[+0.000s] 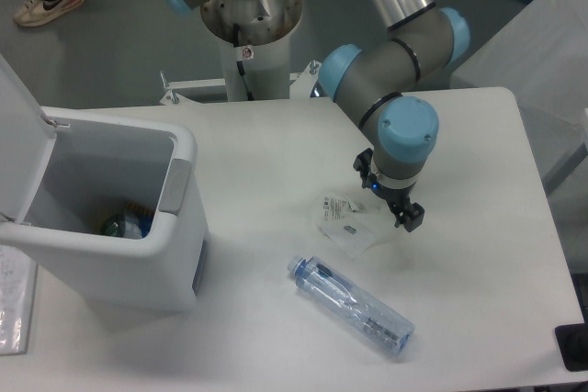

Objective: Place the trash in the trash can
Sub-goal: 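Move the gripper over the white crumpled wrapper and lower it, then close the gripper on the white wrapper and lift it, then carry the held wrapper over the white trash bin opening, then open the gripper to drop the wrapper into the bin, then move the open gripper over the clear water bottle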

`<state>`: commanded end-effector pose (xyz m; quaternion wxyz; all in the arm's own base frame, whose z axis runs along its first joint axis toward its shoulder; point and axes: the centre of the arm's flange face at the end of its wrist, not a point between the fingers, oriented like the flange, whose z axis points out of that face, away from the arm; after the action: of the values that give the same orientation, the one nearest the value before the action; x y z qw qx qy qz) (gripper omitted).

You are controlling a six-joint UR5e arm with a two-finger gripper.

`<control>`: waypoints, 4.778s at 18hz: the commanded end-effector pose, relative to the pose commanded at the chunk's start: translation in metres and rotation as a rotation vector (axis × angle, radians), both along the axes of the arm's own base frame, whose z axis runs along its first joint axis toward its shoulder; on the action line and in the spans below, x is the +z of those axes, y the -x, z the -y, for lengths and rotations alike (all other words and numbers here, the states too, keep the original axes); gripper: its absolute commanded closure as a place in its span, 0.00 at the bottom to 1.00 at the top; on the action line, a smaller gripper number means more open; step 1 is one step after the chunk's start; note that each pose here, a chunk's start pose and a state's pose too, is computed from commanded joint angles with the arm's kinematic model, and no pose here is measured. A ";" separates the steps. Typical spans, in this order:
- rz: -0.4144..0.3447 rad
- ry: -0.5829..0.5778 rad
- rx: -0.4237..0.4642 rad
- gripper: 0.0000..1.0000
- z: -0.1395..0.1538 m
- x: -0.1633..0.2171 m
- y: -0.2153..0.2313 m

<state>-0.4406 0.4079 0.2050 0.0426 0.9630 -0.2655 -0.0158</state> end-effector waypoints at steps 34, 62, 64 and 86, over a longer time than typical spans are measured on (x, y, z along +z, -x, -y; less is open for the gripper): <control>0.136 -0.637 0.446 1.00 -0.059 0.223 0.035; 0.345 -0.711 0.282 0.00 -0.107 0.320 -0.251; 0.347 -0.721 0.286 0.00 -0.109 0.325 -0.251; 0.296 -0.428 1.297 0.00 -0.102 0.145 0.059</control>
<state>-0.4991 0.5097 0.3500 -0.1837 0.9065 0.3688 0.0922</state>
